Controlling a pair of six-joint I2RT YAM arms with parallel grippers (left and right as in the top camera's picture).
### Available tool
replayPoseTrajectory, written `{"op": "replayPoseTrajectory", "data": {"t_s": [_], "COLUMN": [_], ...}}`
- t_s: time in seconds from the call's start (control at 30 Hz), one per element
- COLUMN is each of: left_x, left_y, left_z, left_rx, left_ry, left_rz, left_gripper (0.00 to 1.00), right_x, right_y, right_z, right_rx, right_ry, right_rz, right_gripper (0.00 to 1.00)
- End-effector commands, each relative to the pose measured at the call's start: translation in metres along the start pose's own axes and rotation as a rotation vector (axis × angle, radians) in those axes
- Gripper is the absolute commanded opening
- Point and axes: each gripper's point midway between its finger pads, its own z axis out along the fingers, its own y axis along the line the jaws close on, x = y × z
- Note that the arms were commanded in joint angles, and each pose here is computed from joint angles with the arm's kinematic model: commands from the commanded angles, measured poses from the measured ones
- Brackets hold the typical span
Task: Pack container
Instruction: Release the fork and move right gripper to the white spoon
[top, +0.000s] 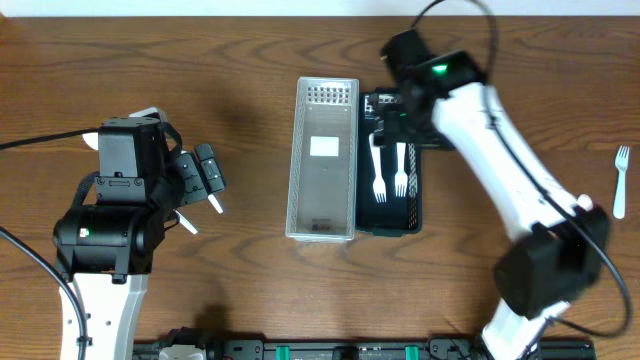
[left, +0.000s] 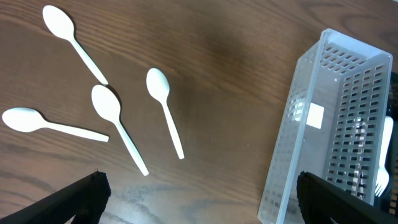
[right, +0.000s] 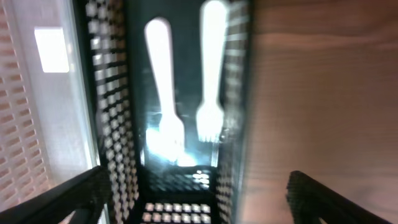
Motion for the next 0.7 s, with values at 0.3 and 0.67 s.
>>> {"op": "replayPoseTrajectory", "data": {"t_s": [0.3, 0.67], "left_x": [-0.005, -0.005], "left_y": [-0.001, -0.001], "left_z": [-0.004, -0.004], "left_rx": [0.001, 0.002], "left_ry": [-0.015, -0.015], "left_rz": [0.018, 0.018], "left_gripper": [0.98, 0.98], "right_x": [-0.010, 0.011], "right_y": [-0.239, -0.350], "right_z": [-0.083, -0.047], "right_rx": [0.144, 0.171], "right_ry": [-0.162, -0.071], "right_rz": [0.470, 0.607], "right_gripper": [0.99, 0.99]}}
